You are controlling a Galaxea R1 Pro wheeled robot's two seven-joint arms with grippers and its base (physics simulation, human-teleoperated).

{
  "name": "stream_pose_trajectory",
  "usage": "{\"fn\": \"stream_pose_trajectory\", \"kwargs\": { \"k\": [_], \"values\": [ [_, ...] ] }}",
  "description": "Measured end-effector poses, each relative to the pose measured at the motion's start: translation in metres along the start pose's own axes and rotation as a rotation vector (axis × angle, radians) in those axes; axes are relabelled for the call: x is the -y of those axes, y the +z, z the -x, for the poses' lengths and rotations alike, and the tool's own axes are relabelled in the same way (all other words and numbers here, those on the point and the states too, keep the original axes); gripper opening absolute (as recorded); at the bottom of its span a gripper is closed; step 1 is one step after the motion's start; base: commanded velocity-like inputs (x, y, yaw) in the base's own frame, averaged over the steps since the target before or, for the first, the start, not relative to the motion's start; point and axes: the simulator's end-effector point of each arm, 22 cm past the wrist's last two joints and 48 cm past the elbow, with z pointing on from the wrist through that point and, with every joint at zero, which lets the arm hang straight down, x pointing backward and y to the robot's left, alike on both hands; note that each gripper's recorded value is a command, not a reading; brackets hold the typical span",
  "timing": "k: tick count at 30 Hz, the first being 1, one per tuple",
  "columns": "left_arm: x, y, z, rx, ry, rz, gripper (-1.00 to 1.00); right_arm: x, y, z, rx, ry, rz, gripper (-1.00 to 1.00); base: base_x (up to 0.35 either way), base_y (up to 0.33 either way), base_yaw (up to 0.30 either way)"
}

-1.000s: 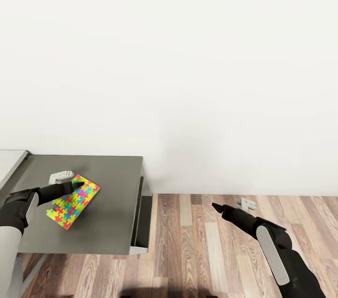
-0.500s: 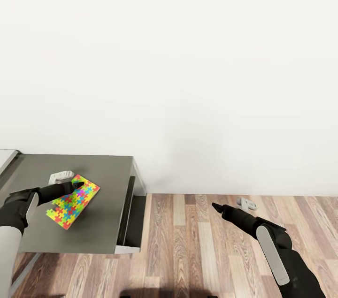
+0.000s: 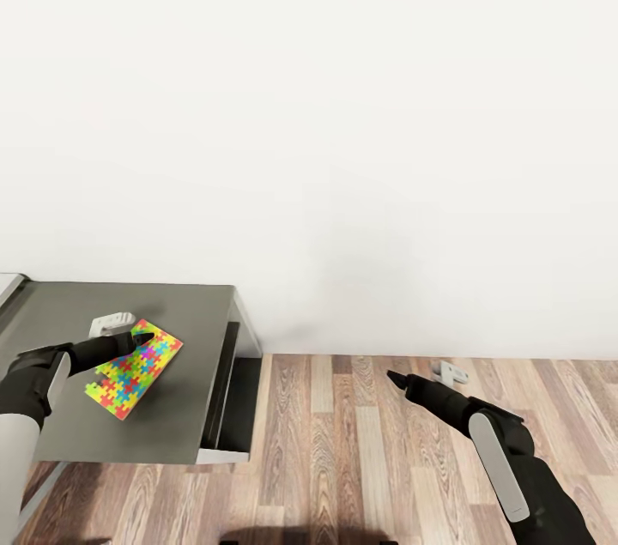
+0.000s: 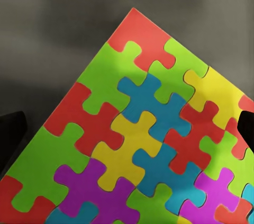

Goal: Put all the toys in the child's room - the three board games (two on the bed and one on the table), the two jigsaw puzzles on the table, and the tennis ball on the table - inside the toy box on the table in the child's room.

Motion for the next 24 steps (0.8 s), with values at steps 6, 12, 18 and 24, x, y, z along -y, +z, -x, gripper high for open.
{"fn": "stream_pose_trajectory", "kwargs": {
  "k": [6, 12, 18, 24],
  "values": [
    [0.000, 0.000, 0.000, -0.001, 0.000, 0.000, 1.00, -0.009, -0.001, 0.000, 0.001, 0.000, 0.044, 1.00, 0.000, -0.001, 0.000],
    [0.000, 0.000, 0.000, -0.001, 0.001, 0.000, 1.00, -0.011, -0.001, 0.000, 0.001, 0.000, 0.053, 1.00, 0.000, 0.000, 0.000],
    [0.000, 0.000, 0.000, -0.001, -0.001, -0.001, 1.00, -0.011, -0.001, 0.000, 0.001, 0.000, 0.054, 1.00, 0.000, 0.000, 0.000],
    [0.011, 0.001, -0.006, -0.015, -0.001, -0.054, 1.00, -0.011, -0.001, 0.000, 0.001, 0.000, 0.054, 1.00, 0.000, 0.000, 0.000]
  ]
}}
